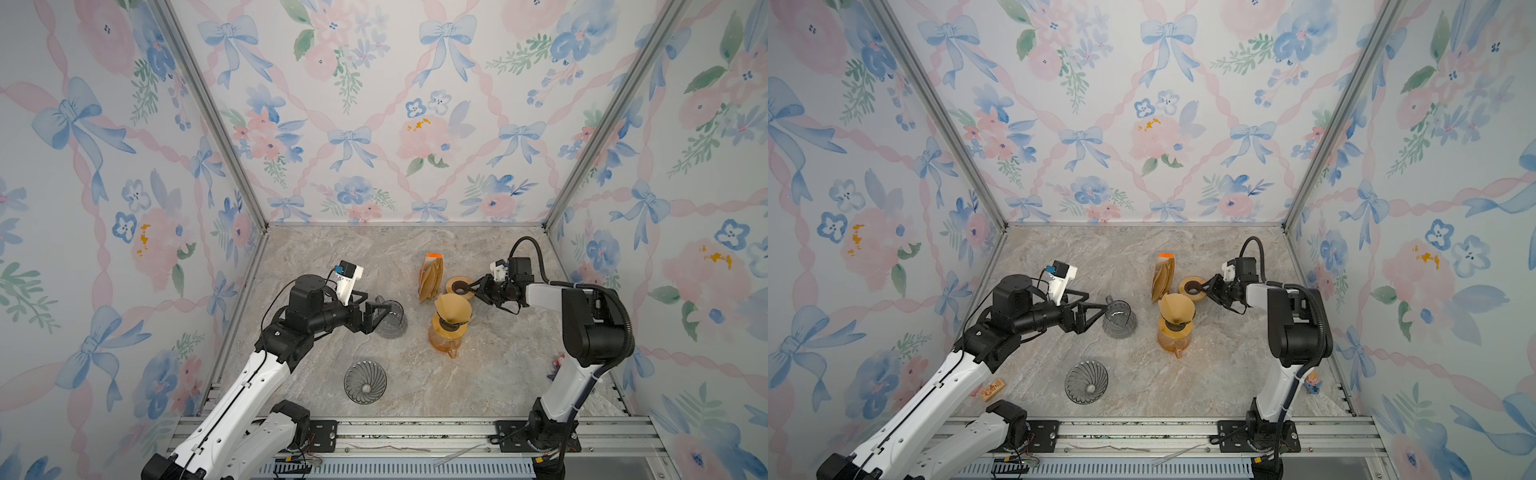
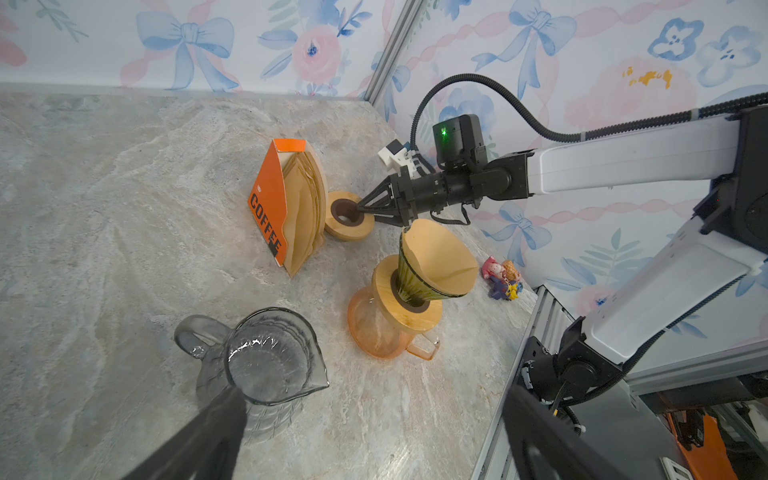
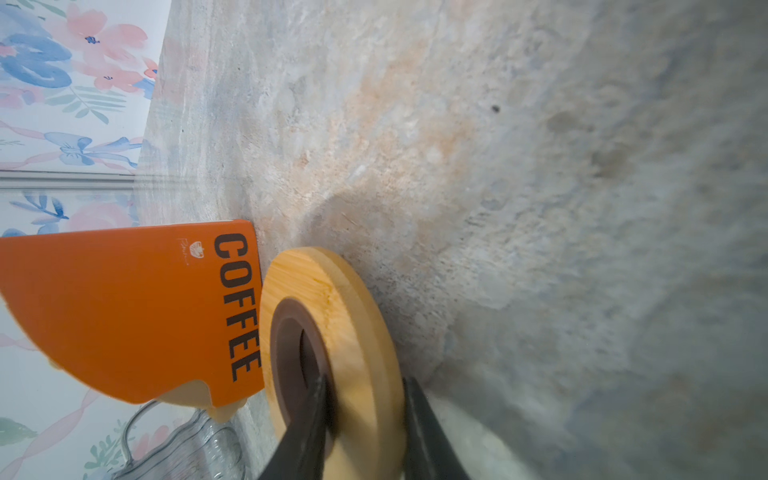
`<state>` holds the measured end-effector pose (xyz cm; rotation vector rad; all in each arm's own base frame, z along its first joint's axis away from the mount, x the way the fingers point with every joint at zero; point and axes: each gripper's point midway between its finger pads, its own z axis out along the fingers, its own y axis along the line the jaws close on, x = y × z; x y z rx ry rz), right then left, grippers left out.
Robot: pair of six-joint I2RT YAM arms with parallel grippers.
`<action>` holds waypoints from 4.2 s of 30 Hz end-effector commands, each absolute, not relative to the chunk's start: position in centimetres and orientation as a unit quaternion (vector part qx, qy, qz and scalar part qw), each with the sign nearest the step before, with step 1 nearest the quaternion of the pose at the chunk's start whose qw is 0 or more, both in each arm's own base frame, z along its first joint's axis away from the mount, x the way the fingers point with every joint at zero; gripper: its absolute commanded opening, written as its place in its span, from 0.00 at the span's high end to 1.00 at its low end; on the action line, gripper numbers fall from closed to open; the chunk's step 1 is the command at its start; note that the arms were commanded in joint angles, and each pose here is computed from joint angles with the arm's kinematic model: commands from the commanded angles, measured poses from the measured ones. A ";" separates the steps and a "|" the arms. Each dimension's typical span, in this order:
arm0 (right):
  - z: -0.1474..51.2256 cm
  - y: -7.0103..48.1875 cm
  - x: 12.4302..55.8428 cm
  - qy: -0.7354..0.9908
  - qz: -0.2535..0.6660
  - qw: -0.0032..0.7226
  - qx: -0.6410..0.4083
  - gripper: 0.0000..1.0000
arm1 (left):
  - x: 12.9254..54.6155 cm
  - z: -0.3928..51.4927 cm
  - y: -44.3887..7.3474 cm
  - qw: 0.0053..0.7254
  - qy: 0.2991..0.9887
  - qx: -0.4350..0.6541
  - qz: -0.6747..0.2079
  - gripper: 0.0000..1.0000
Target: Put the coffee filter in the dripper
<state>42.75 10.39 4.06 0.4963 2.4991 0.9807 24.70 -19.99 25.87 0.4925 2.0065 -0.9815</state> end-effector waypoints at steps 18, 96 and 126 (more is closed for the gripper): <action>8.0 8.5 41.8 0.929 0.238 0.246 0.142 0.87 | 24.9 25.2 -20.1 0.407 0.801 0.194 -0.393 0.02; 34.1 19.3 26.9 0.826 0.385 0.411 -0.038 0.85 | 26.1 29.9 -25.2 0.388 0.718 0.078 -0.572 0.02; 38.8 27.4 23.9 0.723 0.596 0.343 -0.072 0.83 | 23.8 37.7 -27.8 0.287 0.638 0.092 -0.708 0.42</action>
